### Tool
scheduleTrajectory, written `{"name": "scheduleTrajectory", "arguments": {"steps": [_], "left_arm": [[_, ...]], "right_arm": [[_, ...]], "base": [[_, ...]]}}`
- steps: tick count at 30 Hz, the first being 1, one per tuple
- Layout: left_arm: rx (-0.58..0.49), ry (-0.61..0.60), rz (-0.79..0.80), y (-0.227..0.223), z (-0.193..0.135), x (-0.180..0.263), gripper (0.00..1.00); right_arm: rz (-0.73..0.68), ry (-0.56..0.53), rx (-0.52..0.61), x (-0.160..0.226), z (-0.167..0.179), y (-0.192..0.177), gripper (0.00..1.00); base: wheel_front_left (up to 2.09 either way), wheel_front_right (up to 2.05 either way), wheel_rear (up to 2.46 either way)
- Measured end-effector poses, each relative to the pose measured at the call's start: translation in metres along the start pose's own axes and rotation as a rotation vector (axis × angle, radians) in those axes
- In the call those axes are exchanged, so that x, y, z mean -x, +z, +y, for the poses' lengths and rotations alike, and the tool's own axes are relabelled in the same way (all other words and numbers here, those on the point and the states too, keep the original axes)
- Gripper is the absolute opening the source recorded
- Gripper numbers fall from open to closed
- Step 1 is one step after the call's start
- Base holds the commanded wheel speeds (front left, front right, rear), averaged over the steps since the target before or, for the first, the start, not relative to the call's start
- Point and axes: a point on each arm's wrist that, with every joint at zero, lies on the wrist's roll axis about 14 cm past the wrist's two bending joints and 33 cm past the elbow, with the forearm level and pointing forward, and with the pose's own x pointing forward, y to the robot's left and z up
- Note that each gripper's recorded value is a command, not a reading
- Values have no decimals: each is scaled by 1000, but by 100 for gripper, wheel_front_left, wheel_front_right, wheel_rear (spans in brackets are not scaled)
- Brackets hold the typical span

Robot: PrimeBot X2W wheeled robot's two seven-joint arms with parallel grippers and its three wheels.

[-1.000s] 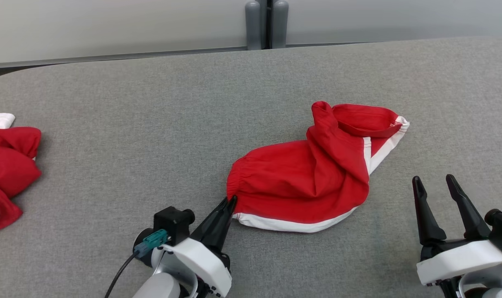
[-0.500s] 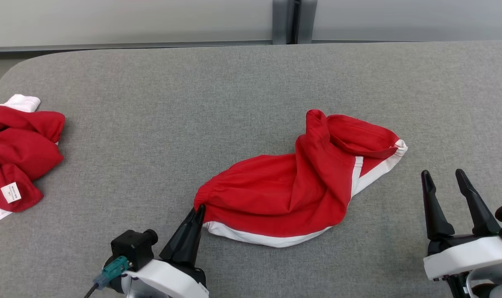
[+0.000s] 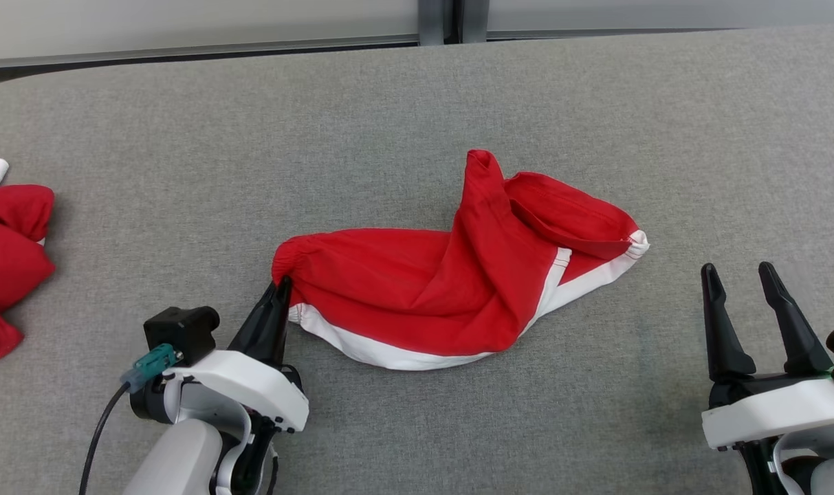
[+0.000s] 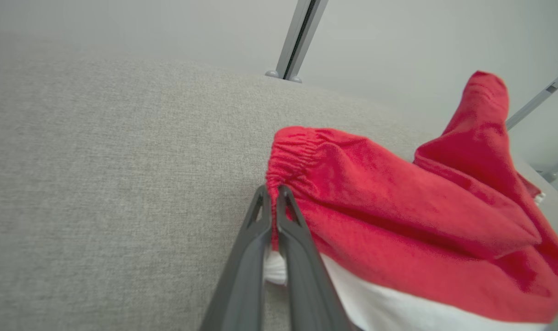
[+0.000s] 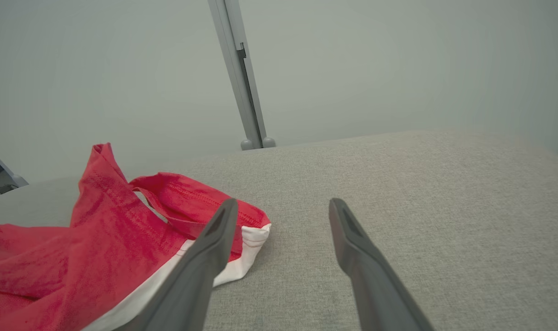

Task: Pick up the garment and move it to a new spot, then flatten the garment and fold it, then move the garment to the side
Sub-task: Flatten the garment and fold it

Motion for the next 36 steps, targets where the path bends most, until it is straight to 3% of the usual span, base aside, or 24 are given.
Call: {"name": "scheduleTrajectory", "arguments": {"steps": [5,6,7,8,17,26,36], "left_arm": [[28,40,70,-21,14,-20,0],[34,43,76,-23,14,-22,8],[35,46,76,-24,15,-24,58],[26,47,70,-24,15,-25,100],[-121,94,-87,9,26,-21,100],[-225,141,-274,62,31,16,100],[-298,156,-294,60,32,61,100]], "right_arm": [[5,-33,-12,-1,-10,-5,100],[8,-35,-13,0,-10,-6,100],[8,-37,-15,0,-10,-6,100],[8,-40,-15,0,-11,-7,100],[-22,-23,-1,0,-6,4,100],[-43,12,37,7,4,17,100],[-29,41,74,30,14,21,100]], "base": [[0,0,0],[0,0,0],[0,0,0],[0,0,0],[0,0,0],[0,0,0],[0,0,0]]}}
